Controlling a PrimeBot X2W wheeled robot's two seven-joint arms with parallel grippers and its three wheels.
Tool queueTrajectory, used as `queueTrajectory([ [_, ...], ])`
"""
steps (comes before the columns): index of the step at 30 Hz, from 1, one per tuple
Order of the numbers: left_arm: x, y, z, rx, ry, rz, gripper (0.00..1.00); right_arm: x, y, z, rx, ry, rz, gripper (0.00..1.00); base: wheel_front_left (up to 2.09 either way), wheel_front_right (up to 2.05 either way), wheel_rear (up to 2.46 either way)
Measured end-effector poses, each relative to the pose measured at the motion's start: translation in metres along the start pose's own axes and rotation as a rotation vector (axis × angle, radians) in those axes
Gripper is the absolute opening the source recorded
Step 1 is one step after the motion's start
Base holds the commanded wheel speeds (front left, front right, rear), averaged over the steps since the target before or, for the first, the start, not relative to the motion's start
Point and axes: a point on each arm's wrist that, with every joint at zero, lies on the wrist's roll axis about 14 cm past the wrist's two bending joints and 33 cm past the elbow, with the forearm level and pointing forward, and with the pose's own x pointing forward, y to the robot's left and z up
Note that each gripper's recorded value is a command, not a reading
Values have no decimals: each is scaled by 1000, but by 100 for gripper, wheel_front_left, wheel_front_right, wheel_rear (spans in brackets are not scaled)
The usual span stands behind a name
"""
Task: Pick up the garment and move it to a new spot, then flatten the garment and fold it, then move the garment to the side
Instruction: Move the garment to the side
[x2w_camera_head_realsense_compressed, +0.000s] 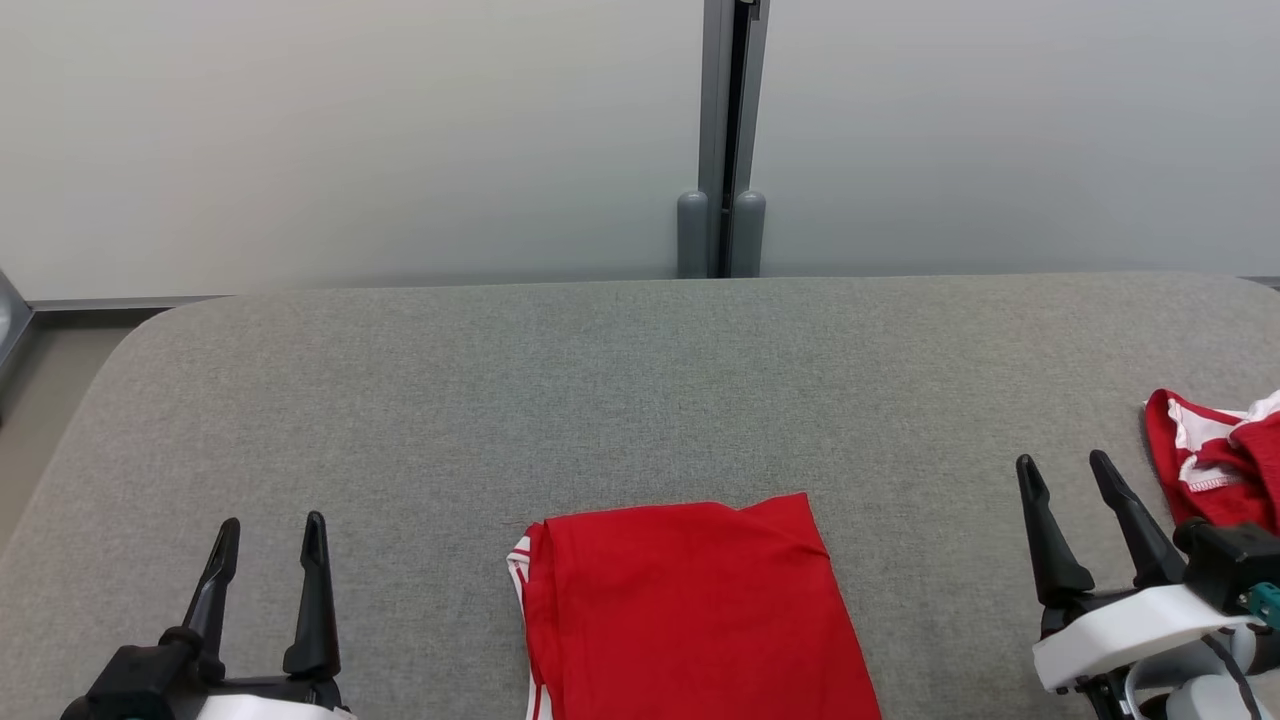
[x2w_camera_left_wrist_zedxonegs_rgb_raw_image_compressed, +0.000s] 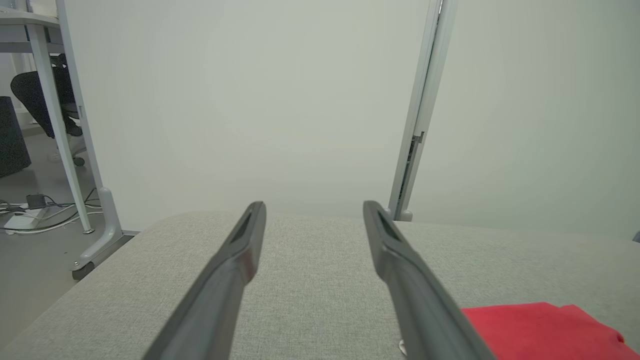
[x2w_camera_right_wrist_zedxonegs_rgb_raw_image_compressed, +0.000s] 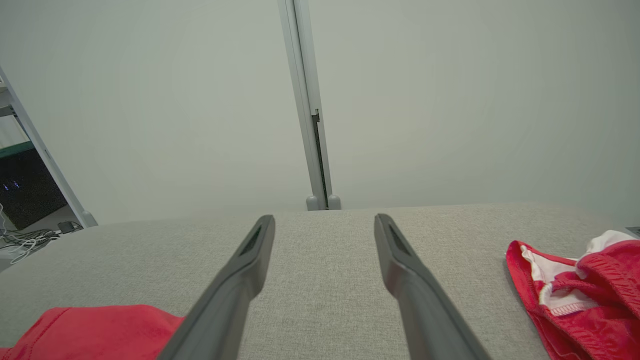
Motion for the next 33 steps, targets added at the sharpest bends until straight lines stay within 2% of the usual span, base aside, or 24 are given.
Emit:
queueTrajectory([
  [7, -5, 3, 0, 0, -3, 7, 100, 0, 18, -23, 46, 76, 40, 100, 0, 0, 0],
  [16, -15, 10, 3, 20, -14, 26, 100, -2, 68, -93, 80, 468, 165, 100, 0, 0, 0],
  [19, -20, 16, 4, 31, -17, 44, 100, 0, 81, -106, 92, 548, 198, 100, 0, 0, 0],
  [24, -29, 26, 3, 51, -9, 71, 100, -14, 87, -143, 117, 743, 193, 100, 0, 0, 0],
  [28, -36, 35, 2, 56, -6, 99, 100, -19, 104, -158, 172, 828, 215, 100, 0, 0, 0],
  [32, -42, 44, 2, 64, -1, 124, 100, -17, 110, -161, 189, 839, 229, 100, 0, 0, 0],
  [33, -43, 45, 2, 65, -1, 127, 100, -16, 111, -160, 189, 832, 233, 48, 0, 0, 0],
])
